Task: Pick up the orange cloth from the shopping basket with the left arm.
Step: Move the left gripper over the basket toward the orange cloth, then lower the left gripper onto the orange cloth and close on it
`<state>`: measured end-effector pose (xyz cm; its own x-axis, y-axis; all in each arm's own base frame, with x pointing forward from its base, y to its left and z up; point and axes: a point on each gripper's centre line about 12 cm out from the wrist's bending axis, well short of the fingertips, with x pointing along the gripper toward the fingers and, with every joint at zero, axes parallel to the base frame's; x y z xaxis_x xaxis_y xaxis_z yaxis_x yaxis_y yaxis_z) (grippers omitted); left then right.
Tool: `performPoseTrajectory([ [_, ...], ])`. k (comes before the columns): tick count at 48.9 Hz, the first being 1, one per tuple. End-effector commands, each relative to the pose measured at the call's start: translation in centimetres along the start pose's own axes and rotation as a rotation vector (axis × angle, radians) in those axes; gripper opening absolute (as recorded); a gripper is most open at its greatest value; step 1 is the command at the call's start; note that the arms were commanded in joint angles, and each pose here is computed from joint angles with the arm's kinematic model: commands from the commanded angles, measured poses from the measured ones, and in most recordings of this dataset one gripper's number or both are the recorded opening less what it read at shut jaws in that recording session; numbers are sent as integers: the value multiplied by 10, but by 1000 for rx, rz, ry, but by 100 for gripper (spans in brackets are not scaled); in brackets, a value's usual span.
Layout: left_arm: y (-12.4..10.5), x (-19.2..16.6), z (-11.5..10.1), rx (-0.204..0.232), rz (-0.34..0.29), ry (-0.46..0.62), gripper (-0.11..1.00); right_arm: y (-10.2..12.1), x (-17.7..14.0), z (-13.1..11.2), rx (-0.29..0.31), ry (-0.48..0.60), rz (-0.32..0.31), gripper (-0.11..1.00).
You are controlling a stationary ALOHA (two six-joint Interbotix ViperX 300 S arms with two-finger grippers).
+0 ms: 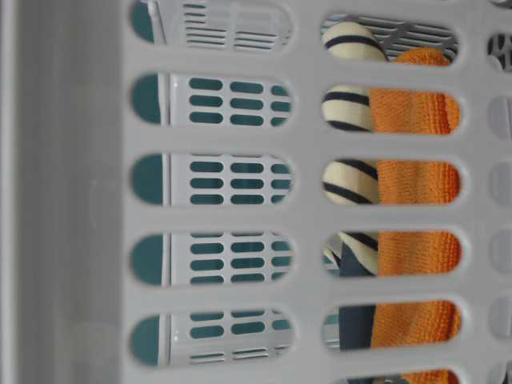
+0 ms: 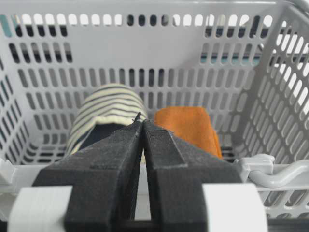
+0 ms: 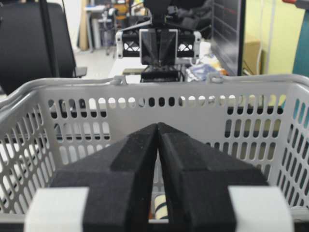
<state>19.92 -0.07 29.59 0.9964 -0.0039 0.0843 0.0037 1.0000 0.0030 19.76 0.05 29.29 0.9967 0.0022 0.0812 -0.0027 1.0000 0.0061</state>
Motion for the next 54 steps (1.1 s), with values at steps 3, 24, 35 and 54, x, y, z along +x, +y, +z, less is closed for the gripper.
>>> performPoseTrajectory([
  [3, -2, 15, 24, -10, -10, 77, 4, 0, 2, 7, 17, -26, -1, 2],
  [24, -13, 84, 73, -5, -32, 516, 0, 0, 0, 7, 25, -31, -4, -1],
  [35, -24, 137, 61, 3, -43, 772, 0, 0, 0, 5, 25, -20, -4, -1],
  [54, -38, 218, 13, 22, -44, 1032, 0, 0, 0, 4, 44, -18, -2, -1],
])
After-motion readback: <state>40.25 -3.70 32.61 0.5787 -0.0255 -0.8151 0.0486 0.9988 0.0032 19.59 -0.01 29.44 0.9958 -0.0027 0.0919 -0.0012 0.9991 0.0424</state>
